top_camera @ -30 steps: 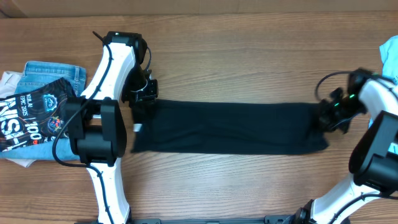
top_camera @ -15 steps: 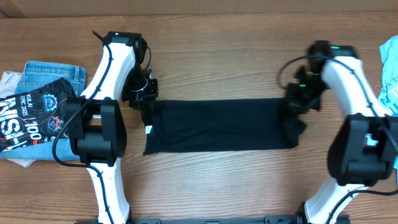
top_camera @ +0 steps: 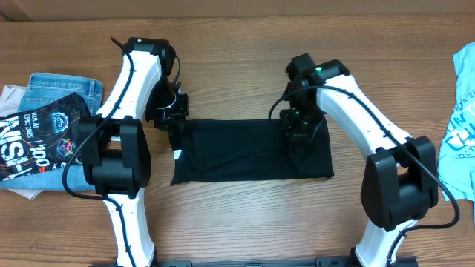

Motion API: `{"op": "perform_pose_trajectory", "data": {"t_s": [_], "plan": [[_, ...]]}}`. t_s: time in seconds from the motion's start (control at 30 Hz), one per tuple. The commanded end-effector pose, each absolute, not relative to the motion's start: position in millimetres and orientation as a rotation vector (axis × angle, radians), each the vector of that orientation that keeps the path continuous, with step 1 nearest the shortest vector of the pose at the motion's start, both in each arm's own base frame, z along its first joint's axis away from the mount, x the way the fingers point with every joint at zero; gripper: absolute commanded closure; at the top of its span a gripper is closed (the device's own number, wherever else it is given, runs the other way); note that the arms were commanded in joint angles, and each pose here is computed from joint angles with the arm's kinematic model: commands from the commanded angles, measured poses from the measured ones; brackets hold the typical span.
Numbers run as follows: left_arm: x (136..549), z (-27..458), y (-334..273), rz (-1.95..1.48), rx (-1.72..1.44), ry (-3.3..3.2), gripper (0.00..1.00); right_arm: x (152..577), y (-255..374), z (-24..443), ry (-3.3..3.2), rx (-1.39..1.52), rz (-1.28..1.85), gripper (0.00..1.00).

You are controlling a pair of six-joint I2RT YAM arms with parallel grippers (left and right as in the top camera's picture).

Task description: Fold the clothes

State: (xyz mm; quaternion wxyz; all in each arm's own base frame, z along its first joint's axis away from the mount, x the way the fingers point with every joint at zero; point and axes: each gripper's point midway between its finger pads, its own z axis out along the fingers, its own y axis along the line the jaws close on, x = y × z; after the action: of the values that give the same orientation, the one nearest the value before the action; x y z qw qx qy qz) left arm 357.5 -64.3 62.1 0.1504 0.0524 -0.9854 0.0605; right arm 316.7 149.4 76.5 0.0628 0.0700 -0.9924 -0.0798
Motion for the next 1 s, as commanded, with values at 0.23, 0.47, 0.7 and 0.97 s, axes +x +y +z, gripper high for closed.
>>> {"op": "perform_pose_trajectory", "data": {"t_s": [0.23,0.47,0.7,0.97], "plan": [[358,67,-68,0.195,0.145,-2.842,0.64,319,157,85,-3.020,0.239,-0.256,0.47],[358,67,-68,0.194,0.145,-2.840,0.63,320,158,85,-3.023,0.252,-0.268,0.45],[354,69,-68,0.190,0.141,-2.822,0.57,327,143,82,-3.064,0.249,-0.132,0.55],[344,70,-66,0.175,0.140,-2.782,0.37,349,108,106,-3.164,0.005,-0.031,0.47]]}}
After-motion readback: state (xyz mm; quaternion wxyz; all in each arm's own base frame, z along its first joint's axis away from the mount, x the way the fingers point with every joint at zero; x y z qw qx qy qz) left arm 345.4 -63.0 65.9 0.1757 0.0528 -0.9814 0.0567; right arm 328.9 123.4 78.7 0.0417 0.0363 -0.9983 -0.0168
